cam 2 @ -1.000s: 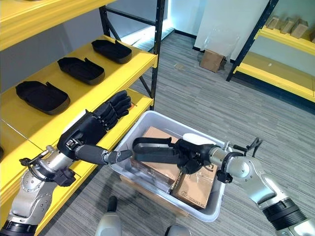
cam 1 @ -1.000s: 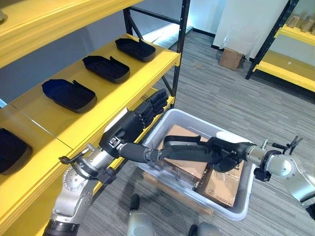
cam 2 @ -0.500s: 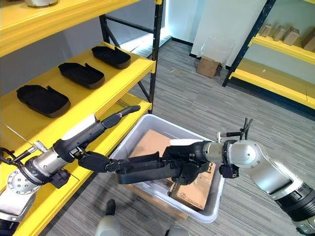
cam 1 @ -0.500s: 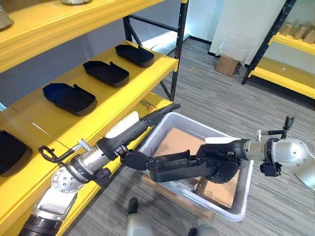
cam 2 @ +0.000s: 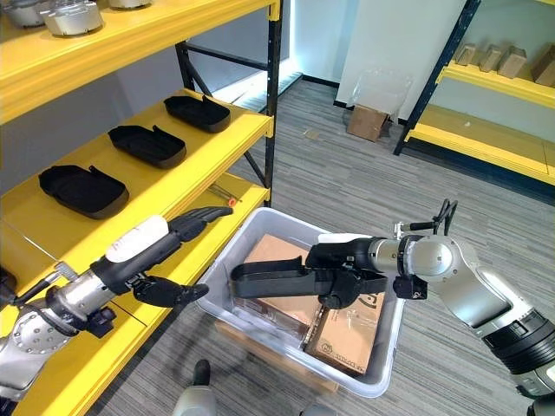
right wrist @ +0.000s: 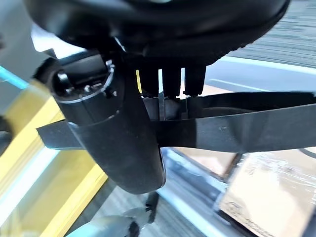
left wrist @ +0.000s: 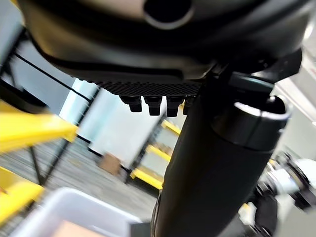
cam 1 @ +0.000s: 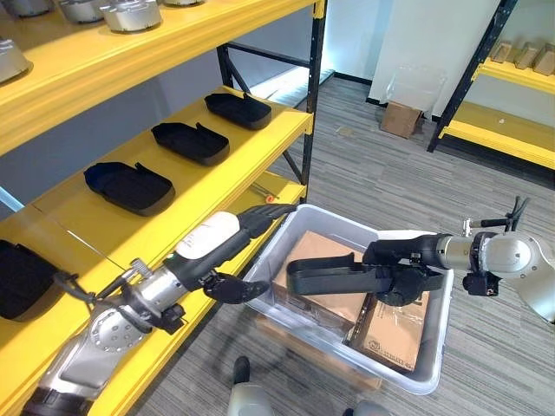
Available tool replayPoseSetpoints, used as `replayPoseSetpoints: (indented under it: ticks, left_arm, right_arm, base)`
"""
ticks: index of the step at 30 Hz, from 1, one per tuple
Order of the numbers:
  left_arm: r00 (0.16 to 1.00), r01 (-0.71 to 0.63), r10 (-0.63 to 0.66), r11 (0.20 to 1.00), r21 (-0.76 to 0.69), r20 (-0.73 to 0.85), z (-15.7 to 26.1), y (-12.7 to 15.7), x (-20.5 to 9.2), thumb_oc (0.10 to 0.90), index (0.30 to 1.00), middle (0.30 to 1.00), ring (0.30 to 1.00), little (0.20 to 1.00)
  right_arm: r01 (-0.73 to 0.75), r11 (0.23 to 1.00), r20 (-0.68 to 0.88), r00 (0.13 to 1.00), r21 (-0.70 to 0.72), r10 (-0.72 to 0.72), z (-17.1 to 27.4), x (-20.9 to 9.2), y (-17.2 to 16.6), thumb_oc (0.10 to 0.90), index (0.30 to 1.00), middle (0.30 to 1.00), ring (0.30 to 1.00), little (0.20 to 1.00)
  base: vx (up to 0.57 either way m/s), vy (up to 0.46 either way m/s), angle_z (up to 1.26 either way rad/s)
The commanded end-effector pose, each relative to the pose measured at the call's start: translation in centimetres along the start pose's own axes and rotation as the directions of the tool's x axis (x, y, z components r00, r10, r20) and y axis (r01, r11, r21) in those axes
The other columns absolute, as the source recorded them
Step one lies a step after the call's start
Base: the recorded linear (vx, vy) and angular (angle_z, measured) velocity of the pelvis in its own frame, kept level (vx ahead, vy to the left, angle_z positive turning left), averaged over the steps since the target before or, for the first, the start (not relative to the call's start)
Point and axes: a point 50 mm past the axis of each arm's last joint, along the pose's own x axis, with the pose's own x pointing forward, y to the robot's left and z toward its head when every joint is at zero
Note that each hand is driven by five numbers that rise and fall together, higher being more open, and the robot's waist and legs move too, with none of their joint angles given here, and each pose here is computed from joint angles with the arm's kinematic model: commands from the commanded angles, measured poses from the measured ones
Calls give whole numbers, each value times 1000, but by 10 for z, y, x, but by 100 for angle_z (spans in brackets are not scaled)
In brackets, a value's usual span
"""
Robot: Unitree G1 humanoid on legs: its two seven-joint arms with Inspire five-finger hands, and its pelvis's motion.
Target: Move parts from the plastic box to the shelf.
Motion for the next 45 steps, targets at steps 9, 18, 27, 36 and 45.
replayPoseSetpoints:
  ticks: [9, 18, 27, 36, 45]
  left_arm:
    - [952, -291, 263, 935, 202, 155, 15, 64, -8, 900, 1000, 1000, 1000, 1000]
    - [971, -142, 117, 984, 106, 208, 21, 46, 1, 900, 1000, 1000, 1000, 1000]
    - [970, -35, 40, 999, -25, 240, 24, 17, 16, 900, 1000, 1000, 1000, 1000]
    - [962, -1, 24, 996, -84, 273, 27, 0, 39, 900, 1000, 1000, 1000, 1000]
    - [955, -42, 23, 998, 56, 296, 30, -16, 62, 900, 1000, 1000, 1000, 1000]
  right_arm:
    - [240, 971, -80, 968, 4, -239, -26, -32, -38, 400, 300, 300, 300, 300]
    - [301, 950, 124, 949, -87, -289, 11, -36, -51, 400, 300, 300, 300, 300]
    - [305, 945, 360, 900, -119, -245, 78, -35, -60, 400, 300, 300, 300, 300]
    - [260, 960, 561, 812, -102, -160, 130, -21, -52, 400, 300, 300, 300, 300]
    - [124, 992, 631, 772, -30, -78, 154, 18, -40, 400, 300, 300, 300, 300]
  base:
    - [-10, -8, 3]
    - [-7, 3, 0]
    - [-2, 2, 0]
    - [0, 3, -1]
    - [3, 2, -1]
